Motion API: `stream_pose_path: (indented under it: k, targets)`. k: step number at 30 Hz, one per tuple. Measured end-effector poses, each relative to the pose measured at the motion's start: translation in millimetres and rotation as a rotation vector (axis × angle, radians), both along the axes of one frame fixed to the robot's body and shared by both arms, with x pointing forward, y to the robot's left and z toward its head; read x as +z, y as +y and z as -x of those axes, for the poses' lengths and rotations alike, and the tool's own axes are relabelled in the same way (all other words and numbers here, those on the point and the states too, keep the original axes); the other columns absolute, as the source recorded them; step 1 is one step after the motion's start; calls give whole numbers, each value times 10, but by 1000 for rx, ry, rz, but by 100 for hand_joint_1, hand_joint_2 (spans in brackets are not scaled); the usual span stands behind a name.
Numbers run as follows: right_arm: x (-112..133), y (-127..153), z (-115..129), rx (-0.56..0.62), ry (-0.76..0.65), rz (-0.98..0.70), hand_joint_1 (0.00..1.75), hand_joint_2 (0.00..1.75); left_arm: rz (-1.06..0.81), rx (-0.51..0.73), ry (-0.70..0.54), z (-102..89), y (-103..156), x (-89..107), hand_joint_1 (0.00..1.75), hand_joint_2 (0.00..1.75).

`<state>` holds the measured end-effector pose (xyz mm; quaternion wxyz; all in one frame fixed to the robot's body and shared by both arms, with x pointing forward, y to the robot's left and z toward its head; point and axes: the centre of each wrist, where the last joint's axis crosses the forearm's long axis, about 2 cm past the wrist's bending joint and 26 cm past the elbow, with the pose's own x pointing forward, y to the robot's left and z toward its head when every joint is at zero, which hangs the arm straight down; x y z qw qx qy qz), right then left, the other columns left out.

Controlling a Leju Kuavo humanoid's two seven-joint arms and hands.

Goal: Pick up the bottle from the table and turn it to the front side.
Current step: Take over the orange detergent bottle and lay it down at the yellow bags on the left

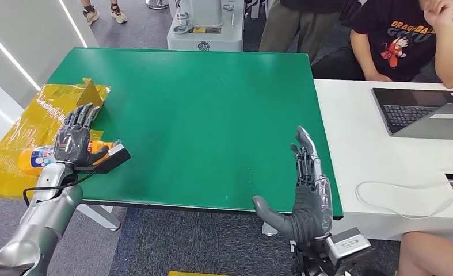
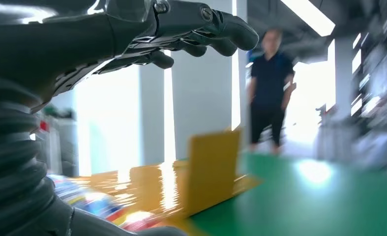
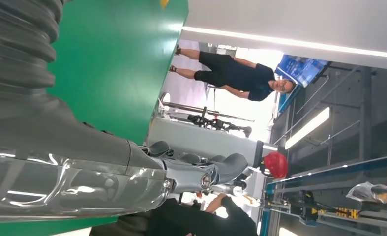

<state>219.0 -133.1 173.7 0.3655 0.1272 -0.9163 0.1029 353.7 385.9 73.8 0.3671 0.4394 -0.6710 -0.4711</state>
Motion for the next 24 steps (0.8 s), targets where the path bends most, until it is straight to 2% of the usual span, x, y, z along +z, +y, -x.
stream_pose_path:
  k: [3, 6, 8, 12, 15, 19, 24]
  targets:
    - [-11, 2, 0, 9, -4, -2, 0, 175, 235, -42, -120, -88, -268, 190, 0, 175]
    - [-41, 0, 1, 5, -11, -18, 0, 175, 527, -108, -177, -173, -526, 436, 0, 175]
    - [-63, -3, 6, -10, -14, -30, 0, 175, 715, -181, -156, -228, -701, 612, 0, 175]
    - [-99, -10, 20, -36, -8, -39, 0, 175, 1051, -374, -6, -273, -1093, 874, 0, 175]
    - [-130, -12, 47, -45, 0, -41, 0, 175, 1205, -492, 77, -210, -1364, 924, 0, 175]
    - [-158, -15, 86, -59, 7, -38, 0, 175, 1318, -576, 131, -56, -1663, 900, 0, 175]
    - [-162, -14, 182, -92, 5, -29, 0, 175, 1418, -631, 219, 331, -2173, 779, 0, 175]
